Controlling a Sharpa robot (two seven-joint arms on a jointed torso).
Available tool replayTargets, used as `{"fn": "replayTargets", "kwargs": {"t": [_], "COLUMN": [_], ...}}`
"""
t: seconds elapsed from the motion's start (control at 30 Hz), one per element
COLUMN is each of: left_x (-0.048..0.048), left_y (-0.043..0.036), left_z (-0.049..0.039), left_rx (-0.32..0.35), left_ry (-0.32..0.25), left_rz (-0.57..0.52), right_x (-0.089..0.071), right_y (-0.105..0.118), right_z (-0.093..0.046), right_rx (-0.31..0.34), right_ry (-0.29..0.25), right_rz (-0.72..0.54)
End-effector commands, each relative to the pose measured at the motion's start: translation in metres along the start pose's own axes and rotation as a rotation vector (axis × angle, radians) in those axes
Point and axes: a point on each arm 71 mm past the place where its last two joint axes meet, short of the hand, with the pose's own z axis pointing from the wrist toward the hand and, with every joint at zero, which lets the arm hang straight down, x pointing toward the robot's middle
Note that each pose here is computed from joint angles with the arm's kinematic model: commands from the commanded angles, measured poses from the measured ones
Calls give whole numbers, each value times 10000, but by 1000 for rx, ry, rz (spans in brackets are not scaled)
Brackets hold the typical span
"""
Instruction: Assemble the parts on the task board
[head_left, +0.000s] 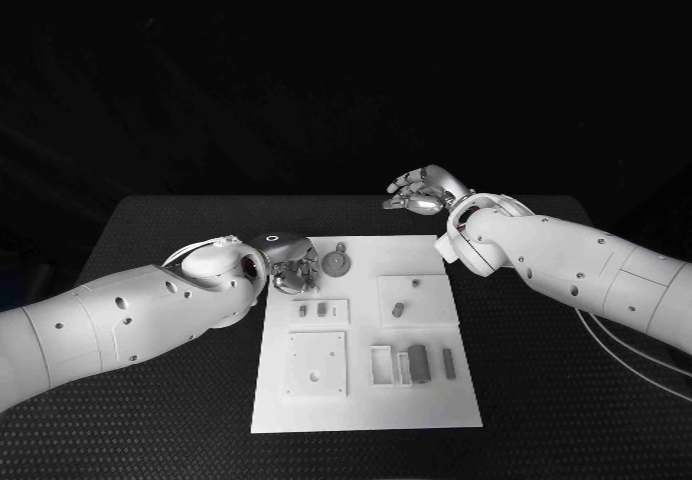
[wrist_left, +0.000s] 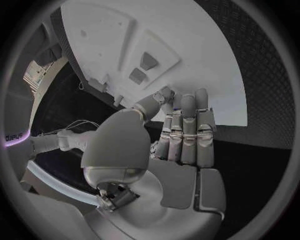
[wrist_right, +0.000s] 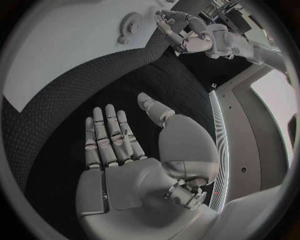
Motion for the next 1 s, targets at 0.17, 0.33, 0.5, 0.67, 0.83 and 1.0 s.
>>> {"fn": "replayTargets", "kwargs": {"t": [0.17, 0.33, 0.5, 0.67, 0.83, 1.0], "left_x": [18, 17, 20, 26, 34, 46], "left_y": [-67, -73, -87, -95, -99, -100], "left_z": [1, 3, 6, 7, 15, 17], "left_rx": [19, 21, 24, 25, 26, 27], "left_ry": [17, 14, 18, 25, 28, 35], "left_rz": [1, 2, 2, 2, 17, 21], "right_x": [16, 17, 18, 18, 19, 20], "right_y": [2, 2, 1, 0, 0, 1], "right_z": [1, 0, -1, 0, -1, -1], "right_rx": [-4, -4, -4, -4, -3, -4], "right_ry": [13, 13, 13, 13, 13, 14], "right_rz": [1, 1, 1, 1, 1, 1]}}
